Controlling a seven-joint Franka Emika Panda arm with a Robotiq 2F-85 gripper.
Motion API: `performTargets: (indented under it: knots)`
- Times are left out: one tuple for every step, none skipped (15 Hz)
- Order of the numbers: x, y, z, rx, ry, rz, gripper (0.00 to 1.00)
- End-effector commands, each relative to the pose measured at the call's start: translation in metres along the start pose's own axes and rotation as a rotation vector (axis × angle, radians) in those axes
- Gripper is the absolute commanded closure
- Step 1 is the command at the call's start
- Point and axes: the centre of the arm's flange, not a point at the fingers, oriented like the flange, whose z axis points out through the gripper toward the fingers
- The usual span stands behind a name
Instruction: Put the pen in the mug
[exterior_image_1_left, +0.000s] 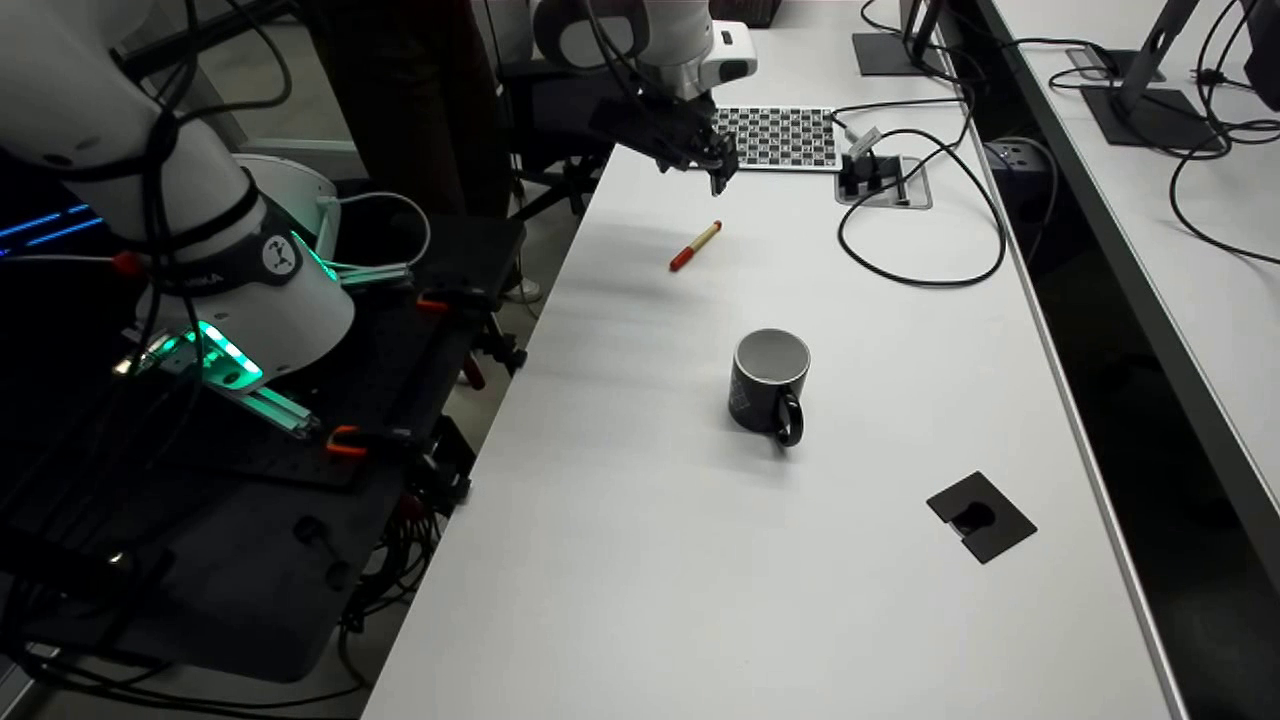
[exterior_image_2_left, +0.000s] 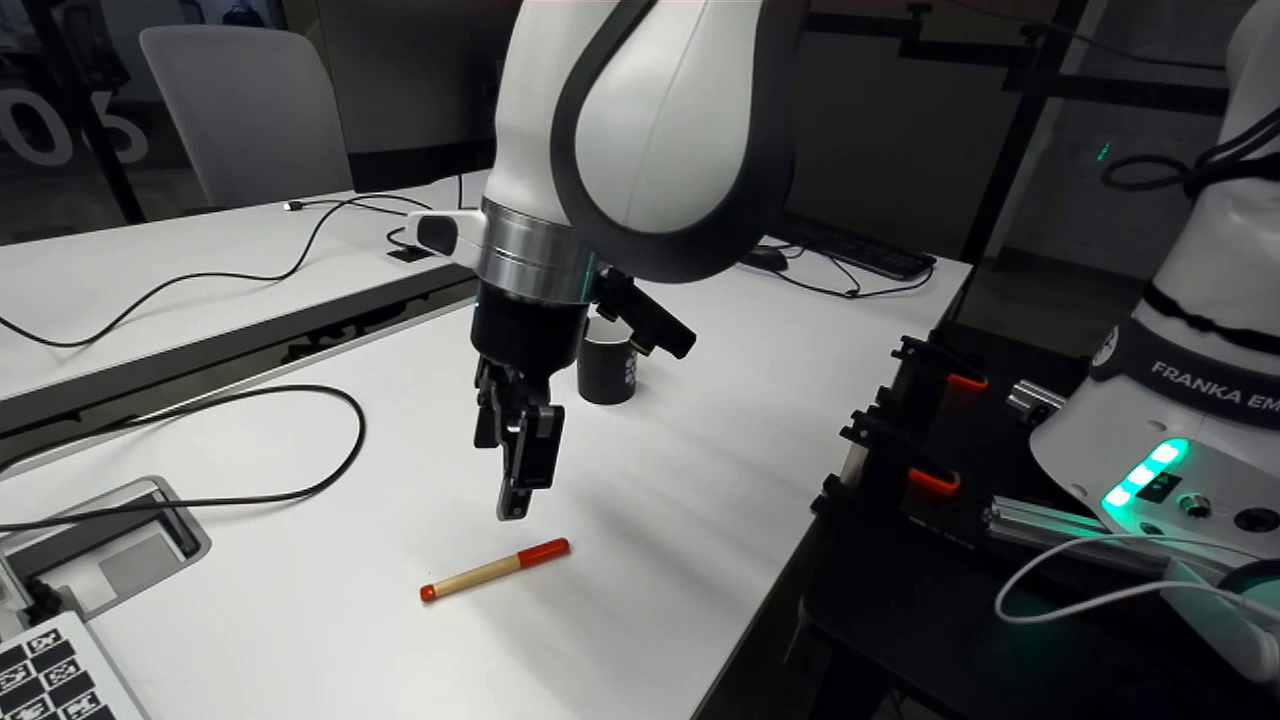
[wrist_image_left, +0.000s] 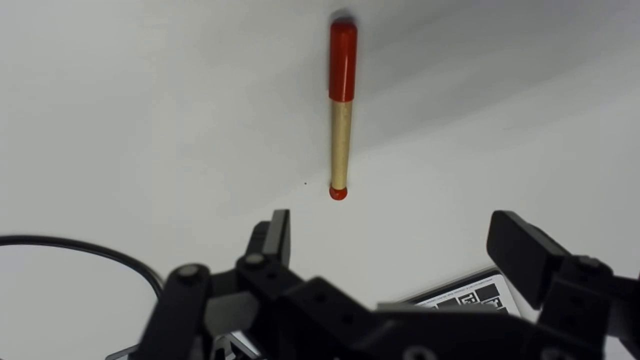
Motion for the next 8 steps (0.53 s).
performTargets:
  knots:
    - [0.016, -0.010, 0.005, -0.014, -0.011, 0.015, 0.00]
    - [0.022, -0.015, 0.008, -0.022, -0.025, 0.019, 0.00]
    - [0.021, -0.013, 0.011, -0.024, -0.030, 0.017, 0.00]
    - [0.025, -0.016, 0.013, -0.026, -0.035, 0.016, 0.00]
    - [0.031, -0.019, 0.017, -0.025, -0.036, 0.010, 0.00]
    - [0.035, -0.021, 0.020, -0.022, -0.039, -0.002, 0.00]
    - [0.040, -0.022, 0.023, -0.013, -0.039, -0.017, 0.00]
    - [0.044, -0.023, 0.026, -0.008, -0.042, -0.027, 0.00]
